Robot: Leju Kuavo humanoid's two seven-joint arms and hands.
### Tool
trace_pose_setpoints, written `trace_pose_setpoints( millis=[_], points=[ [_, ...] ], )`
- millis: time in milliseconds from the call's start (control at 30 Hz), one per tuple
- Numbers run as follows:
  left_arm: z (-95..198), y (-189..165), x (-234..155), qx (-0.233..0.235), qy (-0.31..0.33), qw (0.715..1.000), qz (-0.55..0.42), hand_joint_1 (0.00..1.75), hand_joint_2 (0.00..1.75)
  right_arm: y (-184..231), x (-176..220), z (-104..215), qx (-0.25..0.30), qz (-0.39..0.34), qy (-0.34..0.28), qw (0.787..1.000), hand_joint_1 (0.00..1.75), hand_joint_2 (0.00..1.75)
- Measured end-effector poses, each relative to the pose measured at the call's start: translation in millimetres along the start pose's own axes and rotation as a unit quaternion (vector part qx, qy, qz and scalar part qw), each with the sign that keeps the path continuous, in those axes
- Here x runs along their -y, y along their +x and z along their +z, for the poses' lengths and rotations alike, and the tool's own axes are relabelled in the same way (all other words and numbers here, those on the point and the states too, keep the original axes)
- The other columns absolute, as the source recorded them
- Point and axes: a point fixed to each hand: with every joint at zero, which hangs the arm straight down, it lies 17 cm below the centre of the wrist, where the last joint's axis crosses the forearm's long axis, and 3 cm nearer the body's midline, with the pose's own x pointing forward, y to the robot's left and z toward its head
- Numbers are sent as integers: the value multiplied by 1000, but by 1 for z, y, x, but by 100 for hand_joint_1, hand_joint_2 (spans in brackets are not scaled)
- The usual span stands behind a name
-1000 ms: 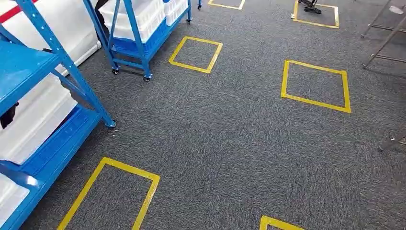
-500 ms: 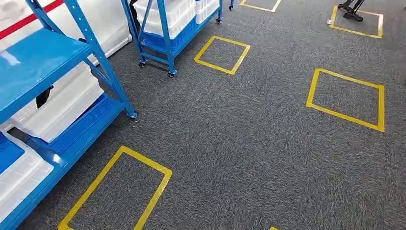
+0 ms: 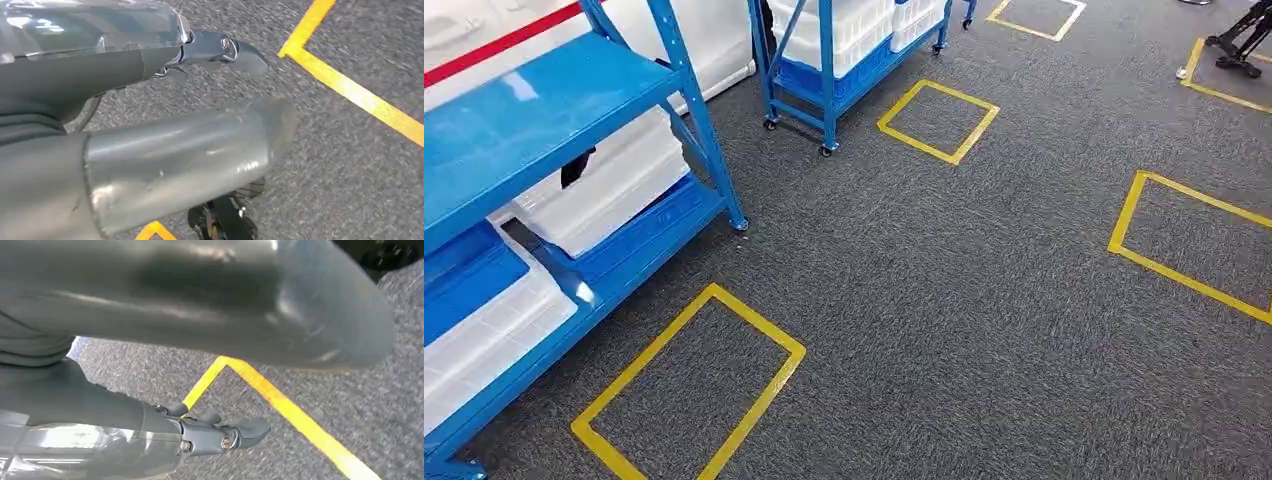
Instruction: Take the parts from the cabinet and place them on the table.
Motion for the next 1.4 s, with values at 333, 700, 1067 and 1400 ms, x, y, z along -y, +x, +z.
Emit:
trace_pose_setpoints(
  millis=[333, 700, 1067, 1400],
  points=[
    [-1, 5, 2, 6, -2, 1000, -1, 0, 0, -7, 3, 1, -6, -2, -2, 1000, 0, 0],
    [-1, 7, 8, 11, -7, 1000, -2, 0, 0, -9, 3, 2, -8, -3, -3, 1000, 0, 0],
    [1, 5, 10, 10, -9, 1000, -7, 0, 0, -1, 4, 0, -1, -7, -4, 1000, 0, 0],
    [0, 8, 15, 13, -14, 1000, -11, 0, 0, -6, 6, 0, -7, -9, -6, 1000, 0, 0]
  ],
)
